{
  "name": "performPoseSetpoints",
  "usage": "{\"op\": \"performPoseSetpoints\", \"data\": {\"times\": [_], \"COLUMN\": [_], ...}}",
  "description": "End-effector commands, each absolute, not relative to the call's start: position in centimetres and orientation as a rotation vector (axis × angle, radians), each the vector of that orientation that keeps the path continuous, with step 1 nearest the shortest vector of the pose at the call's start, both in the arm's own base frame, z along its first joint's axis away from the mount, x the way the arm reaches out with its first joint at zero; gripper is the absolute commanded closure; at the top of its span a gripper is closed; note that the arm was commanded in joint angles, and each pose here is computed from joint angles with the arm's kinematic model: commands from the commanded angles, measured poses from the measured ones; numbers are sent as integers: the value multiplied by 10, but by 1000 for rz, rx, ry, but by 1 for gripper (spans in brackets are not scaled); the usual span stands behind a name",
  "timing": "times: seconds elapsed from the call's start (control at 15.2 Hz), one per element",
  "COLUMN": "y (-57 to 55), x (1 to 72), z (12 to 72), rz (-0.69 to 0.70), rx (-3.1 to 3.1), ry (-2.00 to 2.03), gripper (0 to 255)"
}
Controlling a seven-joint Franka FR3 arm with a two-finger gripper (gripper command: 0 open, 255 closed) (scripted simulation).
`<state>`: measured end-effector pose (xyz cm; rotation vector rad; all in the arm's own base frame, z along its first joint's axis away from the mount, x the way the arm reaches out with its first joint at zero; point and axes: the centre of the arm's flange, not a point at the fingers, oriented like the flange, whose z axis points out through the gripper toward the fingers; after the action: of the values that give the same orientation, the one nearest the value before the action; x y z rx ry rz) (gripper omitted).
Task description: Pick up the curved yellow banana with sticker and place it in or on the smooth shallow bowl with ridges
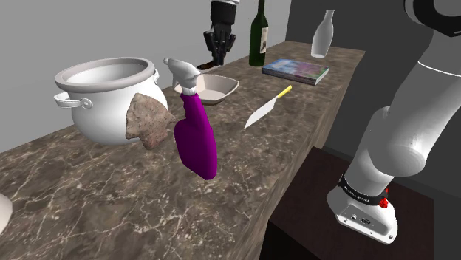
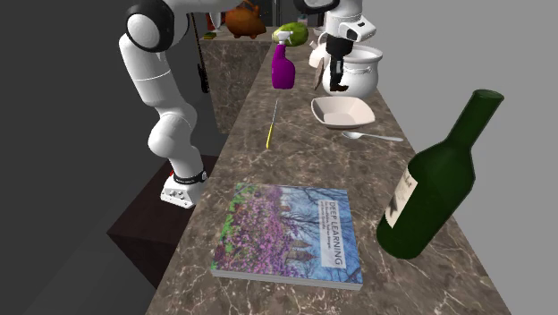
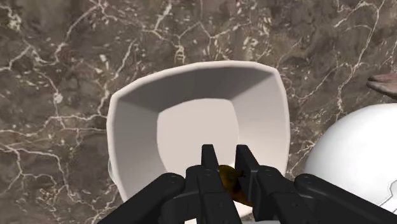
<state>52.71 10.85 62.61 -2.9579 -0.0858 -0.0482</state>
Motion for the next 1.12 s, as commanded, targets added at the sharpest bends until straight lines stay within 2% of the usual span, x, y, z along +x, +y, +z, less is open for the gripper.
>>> {"op": "performPoseSetpoints", "data": {"times": [0.0,0.86,1.06], "y": [115,115,115], "x": [543,543,543], "z": [620,550,550], "rz": [-48,-48,-48], "rx": [-2958,-2958,-2958], "ry": [-85,-85,-85], "gripper": [255,255,255]}}
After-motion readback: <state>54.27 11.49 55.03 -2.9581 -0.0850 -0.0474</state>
